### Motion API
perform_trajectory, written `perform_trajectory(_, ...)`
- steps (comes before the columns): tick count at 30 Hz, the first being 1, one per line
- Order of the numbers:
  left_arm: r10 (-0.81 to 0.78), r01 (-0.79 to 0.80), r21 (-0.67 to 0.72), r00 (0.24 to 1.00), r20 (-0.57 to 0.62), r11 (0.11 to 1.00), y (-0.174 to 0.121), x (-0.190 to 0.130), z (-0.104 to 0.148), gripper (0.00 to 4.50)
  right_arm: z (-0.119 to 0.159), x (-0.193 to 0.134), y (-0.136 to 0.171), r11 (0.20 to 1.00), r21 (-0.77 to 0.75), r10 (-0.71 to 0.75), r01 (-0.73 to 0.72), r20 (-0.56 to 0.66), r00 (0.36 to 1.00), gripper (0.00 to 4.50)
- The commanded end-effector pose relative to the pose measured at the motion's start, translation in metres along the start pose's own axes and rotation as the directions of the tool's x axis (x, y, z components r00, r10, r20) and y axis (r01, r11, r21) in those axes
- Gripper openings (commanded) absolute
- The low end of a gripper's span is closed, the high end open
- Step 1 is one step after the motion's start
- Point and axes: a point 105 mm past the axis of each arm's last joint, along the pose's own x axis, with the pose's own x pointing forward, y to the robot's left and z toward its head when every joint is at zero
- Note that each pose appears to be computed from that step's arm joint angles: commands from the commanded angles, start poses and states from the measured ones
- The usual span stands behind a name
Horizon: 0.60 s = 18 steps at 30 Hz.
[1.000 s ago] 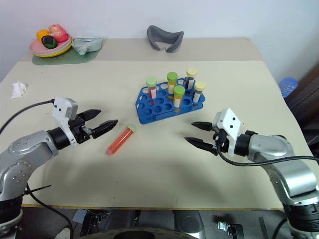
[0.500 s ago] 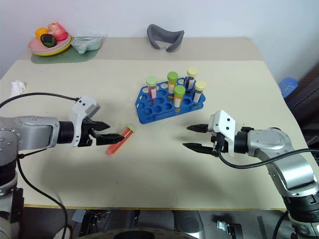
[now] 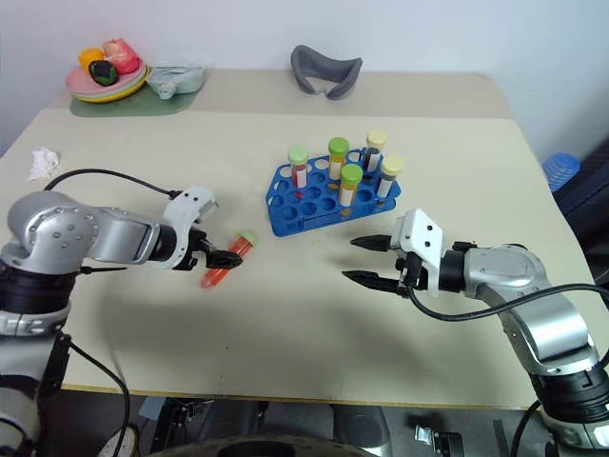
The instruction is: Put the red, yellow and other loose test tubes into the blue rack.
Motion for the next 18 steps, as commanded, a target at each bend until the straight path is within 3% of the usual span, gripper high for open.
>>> perform_trajectory(1, 0.035, -0.035, 0.035, 0.999, -0.011, 0.999, 0.000, 0.002, 0.009, 4.50, 0.009, -0.005, 0.008, 0.999, -0.038, 0.008, -0.008, 0.013, 1.000, 2.65)
perform_trajectory(8, 0.059, -0.056, 0.069, 0.997, -0.045, 0.996, 0.002, 0.006, 0.018, 4.50, 0.009, -0.005, 0.012, 0.999, -0.042, -0.018, 0.018, 0.010, 1.000, 2.65)
perform_trajectory(11, 0.065, -0.061, 0.071, 0.996, -0.054, 0.996, 0.004, 0.007, 0.018, 3.76, 0.009, -0.006, 0.013, 0.999, -0.045, -0.026, 0.026, 0.008, 1.000, 2.71)
perform_trajectory(14, 0.076, -0.072, 0.060, 0.995, -0.059, 0.996, 0.007, 0.007, 0.015, 2.30, 0.009, -0.006, 0.012, 0.999, -0.045, -0.031, 0.031, 0.009, 0.999, 2.71)
perform_trajectory(18, 0.074, -0.072, 0.042, 0.996, -0.058, 0.997, 0.011, 0.005, 0.011, 2.30, 0.008, -0.006, 0.009, 0.999, -0.045, -0.026, 0.027, 0.008, 1.000, 2.71)
